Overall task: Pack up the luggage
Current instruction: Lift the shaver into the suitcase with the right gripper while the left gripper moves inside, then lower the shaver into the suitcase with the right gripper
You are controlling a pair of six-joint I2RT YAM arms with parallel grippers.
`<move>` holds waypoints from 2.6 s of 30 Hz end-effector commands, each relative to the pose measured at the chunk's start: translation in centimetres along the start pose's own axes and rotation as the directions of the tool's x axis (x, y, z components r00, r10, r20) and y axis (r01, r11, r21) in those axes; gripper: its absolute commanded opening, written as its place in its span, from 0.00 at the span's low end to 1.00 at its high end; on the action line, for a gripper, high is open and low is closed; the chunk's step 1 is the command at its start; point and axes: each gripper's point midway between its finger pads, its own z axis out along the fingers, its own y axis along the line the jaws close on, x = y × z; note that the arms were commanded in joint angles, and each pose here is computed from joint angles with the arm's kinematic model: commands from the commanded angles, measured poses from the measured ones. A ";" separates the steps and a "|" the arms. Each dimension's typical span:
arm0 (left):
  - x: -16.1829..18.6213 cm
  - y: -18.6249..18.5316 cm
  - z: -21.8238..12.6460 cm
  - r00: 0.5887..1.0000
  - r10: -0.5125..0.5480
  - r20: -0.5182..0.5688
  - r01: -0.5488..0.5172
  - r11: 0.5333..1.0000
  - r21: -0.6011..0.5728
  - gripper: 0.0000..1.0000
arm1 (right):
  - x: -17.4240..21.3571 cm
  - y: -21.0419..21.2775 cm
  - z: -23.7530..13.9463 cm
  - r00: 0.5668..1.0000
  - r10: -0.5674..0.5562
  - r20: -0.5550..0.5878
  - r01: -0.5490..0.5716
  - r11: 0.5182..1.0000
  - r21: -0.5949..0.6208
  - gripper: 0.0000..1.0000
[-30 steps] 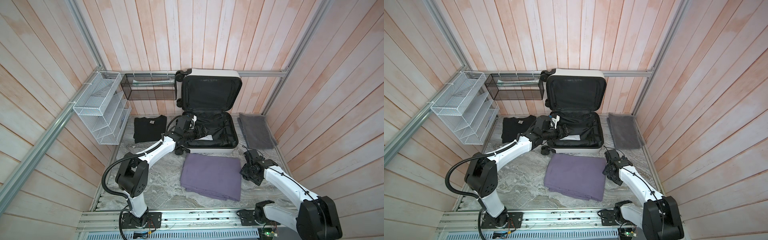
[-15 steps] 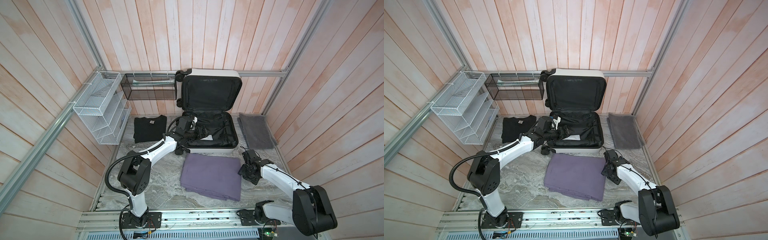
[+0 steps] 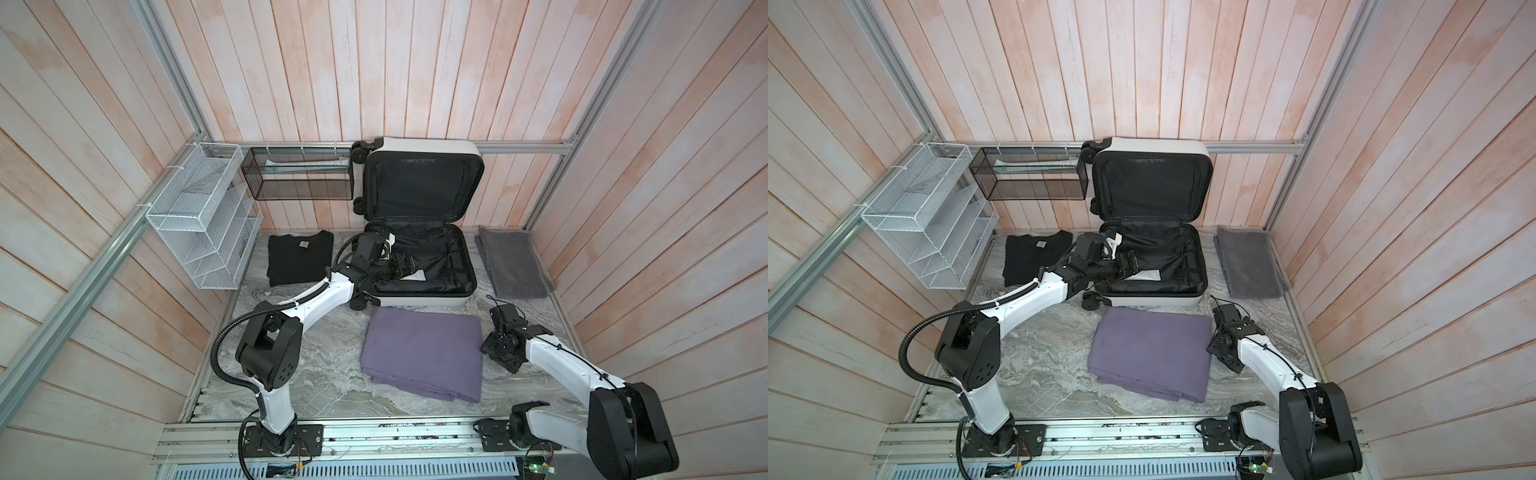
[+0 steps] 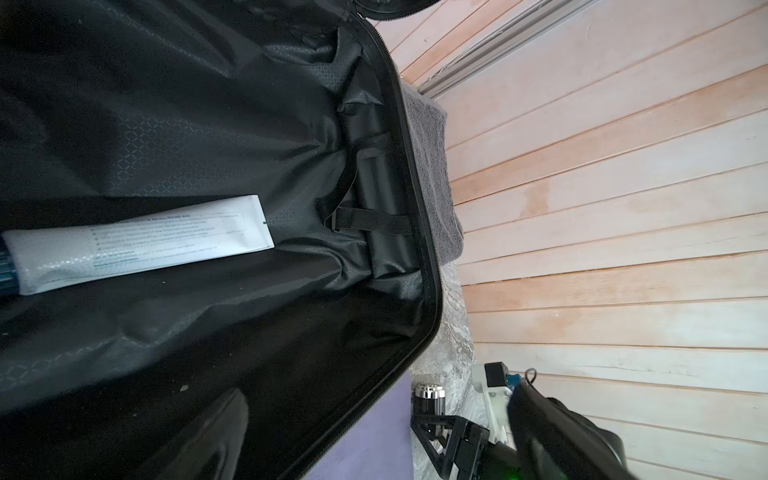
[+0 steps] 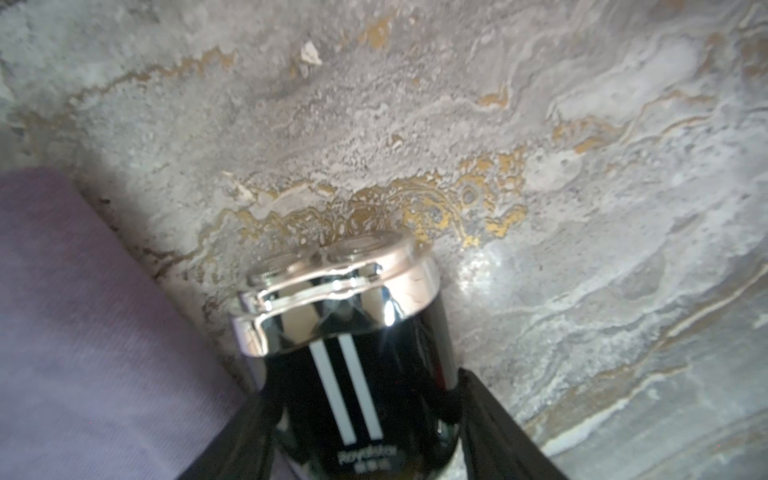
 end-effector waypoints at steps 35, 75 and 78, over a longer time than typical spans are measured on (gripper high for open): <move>-2.3 -0.4 -1.8 0.987 0.062 -0.148 -0.032 0.980 0.197 0.99 | -4.0 17.1 -12.3 0.841 -0.401 0.364 0.532 0.739 -0.413 0.38; -5.2 2.8 5.9 0.980 -0.087 -0.178 0.120 0.975 0.184 0.44 | -7.0 34.5 -12.6 0.606 -0.561 0.564 0.792 0.364 -0.489 0.38; -5.7 3.4 6.9 0.980 -0.098 -0.170 0.129 0.975 0.179 0.42 | -7.4 34.7 -11.3 0.617 -0.562 0.550 0.783 0.372 -0.498 0.38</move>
